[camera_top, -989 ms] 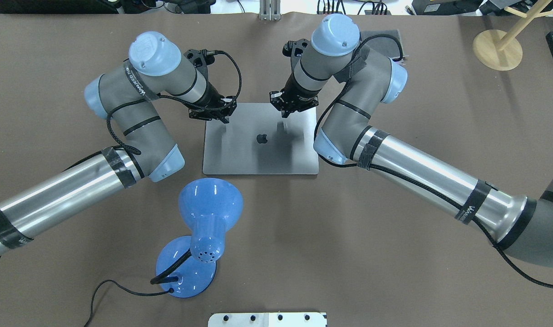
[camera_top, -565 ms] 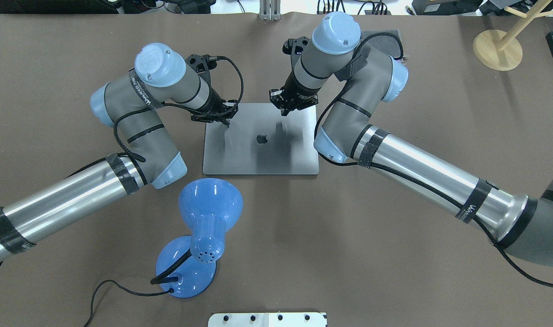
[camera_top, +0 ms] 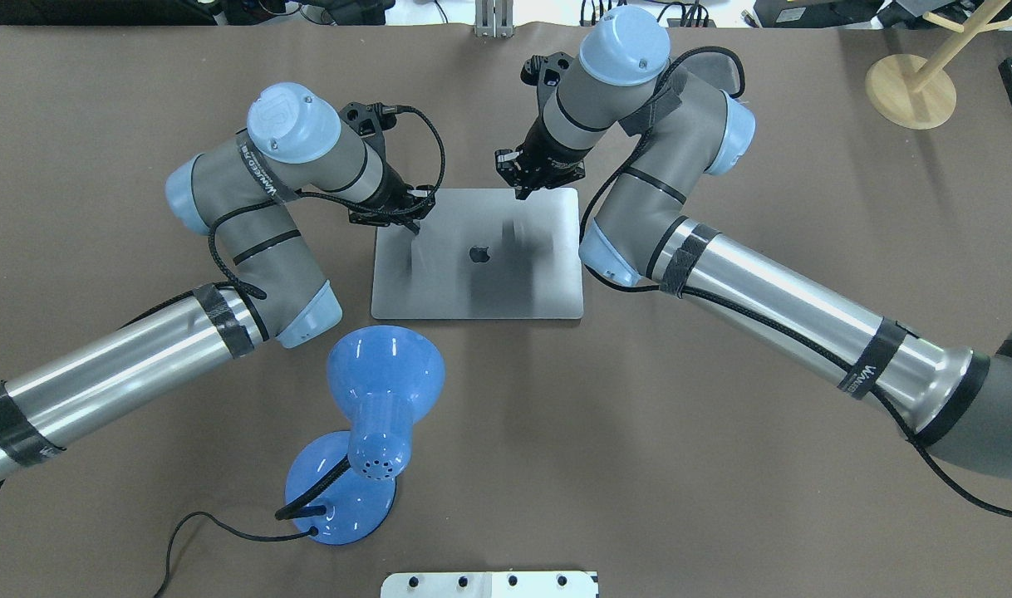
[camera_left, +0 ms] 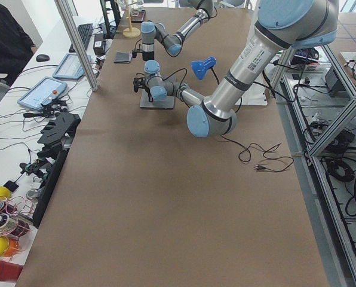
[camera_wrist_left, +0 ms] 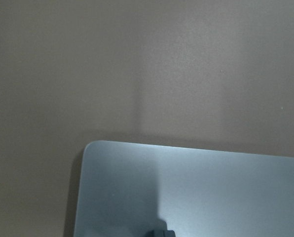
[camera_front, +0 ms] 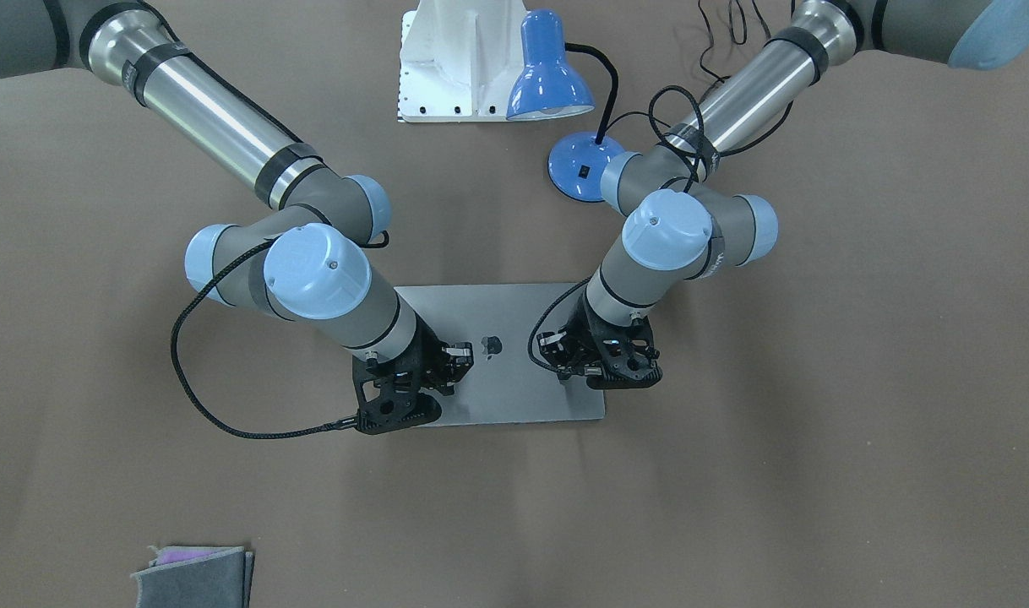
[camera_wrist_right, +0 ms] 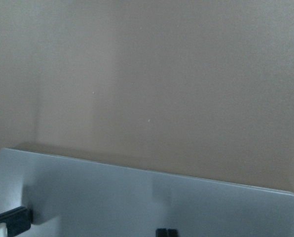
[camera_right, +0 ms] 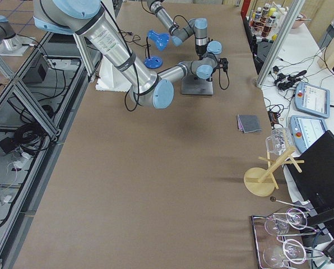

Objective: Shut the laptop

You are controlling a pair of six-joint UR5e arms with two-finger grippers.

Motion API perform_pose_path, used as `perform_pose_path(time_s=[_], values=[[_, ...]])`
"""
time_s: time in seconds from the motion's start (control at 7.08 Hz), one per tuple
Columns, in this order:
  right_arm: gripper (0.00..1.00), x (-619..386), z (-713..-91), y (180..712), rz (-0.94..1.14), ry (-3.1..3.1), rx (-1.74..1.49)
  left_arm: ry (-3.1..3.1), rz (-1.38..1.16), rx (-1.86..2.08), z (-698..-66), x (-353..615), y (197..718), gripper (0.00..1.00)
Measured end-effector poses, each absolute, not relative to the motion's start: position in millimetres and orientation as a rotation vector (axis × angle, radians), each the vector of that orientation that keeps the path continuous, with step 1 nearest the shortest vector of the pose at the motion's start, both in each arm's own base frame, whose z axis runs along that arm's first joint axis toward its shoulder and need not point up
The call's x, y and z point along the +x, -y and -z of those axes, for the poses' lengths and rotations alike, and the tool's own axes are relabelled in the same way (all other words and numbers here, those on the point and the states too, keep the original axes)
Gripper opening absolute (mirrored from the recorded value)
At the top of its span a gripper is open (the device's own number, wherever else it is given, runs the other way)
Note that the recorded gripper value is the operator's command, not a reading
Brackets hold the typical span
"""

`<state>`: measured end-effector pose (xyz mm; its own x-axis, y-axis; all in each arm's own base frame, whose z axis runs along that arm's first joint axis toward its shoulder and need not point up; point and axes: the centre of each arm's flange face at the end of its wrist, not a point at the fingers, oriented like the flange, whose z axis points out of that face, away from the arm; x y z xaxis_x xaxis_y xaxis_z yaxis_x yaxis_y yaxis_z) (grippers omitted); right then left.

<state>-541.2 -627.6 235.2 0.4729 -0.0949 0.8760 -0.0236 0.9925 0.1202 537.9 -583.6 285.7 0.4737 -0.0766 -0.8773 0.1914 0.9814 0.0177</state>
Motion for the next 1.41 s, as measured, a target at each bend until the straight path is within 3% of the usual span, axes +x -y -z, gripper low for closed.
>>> perform_pose_path(time_s=[0.14,0.57,1.13,1.41], values=[[1.00,-525.7,-231.9,637.5,0.035,1.091,0.117,-1.082,0.183,0.119,-277.0,530.0,587.2,0.97],[1.00,-440.8,-215.8,655.4,-0.006,1.136,0.048,-1.153,0.260,0.103,-240.6,480.7,594.1,0.99],[1.00,-281.4,-297.8,643.8,-0.242,0.991,-0.089,-1.063,0.269,0.050,-326.3,307.5,609.3,0.99],[1.00,-212.9,-372.7,640.2,-0.184,0.861,-0.015,-0.961,0.196,0.099,-380.2,216.1,585.3,0.99]])
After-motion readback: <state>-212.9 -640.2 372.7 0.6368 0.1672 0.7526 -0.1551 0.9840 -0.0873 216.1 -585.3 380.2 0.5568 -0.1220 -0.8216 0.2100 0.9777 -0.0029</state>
